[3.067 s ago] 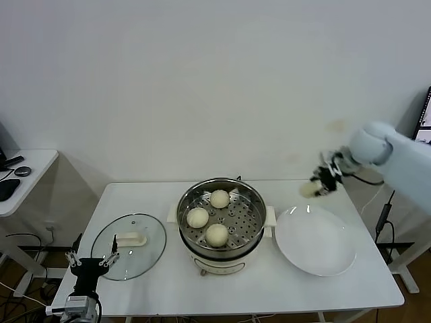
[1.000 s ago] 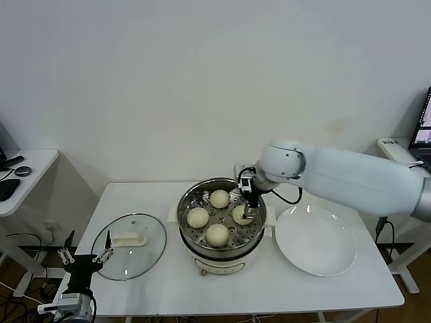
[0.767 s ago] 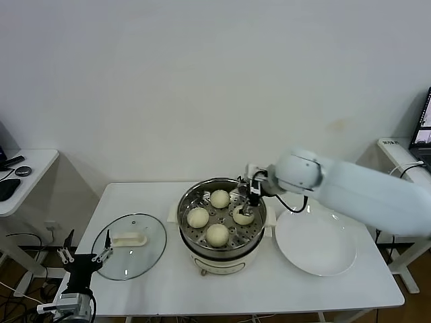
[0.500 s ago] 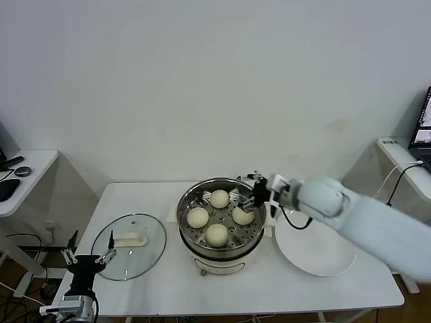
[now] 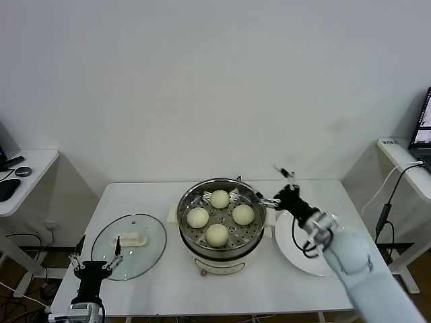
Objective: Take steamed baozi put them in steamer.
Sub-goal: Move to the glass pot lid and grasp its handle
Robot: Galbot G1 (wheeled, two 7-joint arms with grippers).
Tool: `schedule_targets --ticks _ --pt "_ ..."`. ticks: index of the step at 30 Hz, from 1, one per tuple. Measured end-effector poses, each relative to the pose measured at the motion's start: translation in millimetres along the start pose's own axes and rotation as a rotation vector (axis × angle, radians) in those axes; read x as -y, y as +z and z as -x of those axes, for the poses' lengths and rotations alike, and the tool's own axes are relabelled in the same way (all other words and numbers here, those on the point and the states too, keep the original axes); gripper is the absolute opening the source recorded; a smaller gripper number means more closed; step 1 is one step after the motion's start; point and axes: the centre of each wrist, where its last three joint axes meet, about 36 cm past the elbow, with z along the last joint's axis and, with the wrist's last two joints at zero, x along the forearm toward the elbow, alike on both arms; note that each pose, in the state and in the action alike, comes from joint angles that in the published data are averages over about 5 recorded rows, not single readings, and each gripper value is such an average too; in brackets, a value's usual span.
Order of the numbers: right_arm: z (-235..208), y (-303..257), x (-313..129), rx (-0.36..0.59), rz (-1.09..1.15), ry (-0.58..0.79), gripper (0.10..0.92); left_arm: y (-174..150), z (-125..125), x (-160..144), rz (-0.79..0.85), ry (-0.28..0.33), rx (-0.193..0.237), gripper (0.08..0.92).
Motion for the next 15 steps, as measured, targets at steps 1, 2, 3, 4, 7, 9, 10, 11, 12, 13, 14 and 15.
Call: schedule_targets --ticks 1,2,3,4,7,9,10,11,12,13,14,15 --pt "-9.7 4.5 -2.9 0.009 0.015 0.040 0.823 1.3 0.0 0.4 0.012 -0.001 0.005 0.823" --pt "-19.9 9.0 -5.8 0.012 0.030 0.080 0.823 2.7 0.4 0.4 0.027 -0.001 0.011 0.823" --pt "-30.3 13.5 -8.8 0.012 0.045 0.119 0.823 4.5 1.0 0.0 0.046 -0.002 0.017 0.823" --pt "-41.0 17.6 -11.6 0.009 0.059 0.157 0.823 6.6 1.5 -0.8 0.067 -0.003 0.024 0.823" --pt "-74.4 26.5 -19.0 -0.017 0.097 0.264 0.823 16.2 1.4 -4.8 0.156 -0.002 0.044 0.823" --pt "-97.6 31.2 -23.2 -0.048 0.116 0.330 0.823 23.8 1.5 -8.9 0.234 0.005 0.059 0.823" --pt "-109.3 33.3 -25.3 -0.066 0.123 0.361 0.823 27.9 2.0 -11.4 0.279 0.010 0.067 0.823" --pt "-120.5 35.1 -27.3 -0.084 0.129 0.390 0.823 32.0 3.0 -14.5 0.326 0.018 0.075 0.823" --pt "-131.6 36.5 -29.5 -0.102 0.134 0.418 0.823 36.2 4.1 -17.7 0.375 0.027 0.082 0.823" --pt "-142.3 37.4 -31.6 -0.120 0.137 0.443 0.823 40.6 5.6 -21.3 0.428 0.039 0.088 0.823" --pt "-152.5 37.7 -33.5 -0.136 0.139 0.468 0.823 45.1 7.2 -24.9 0.481 0.052 0.093 0.823" --pt "-162.2 37.8 -35.3 -0.153 0.139 0.489 0.823 49.4 9.0 -28.4 0.534 0.068 0.097 0.823"
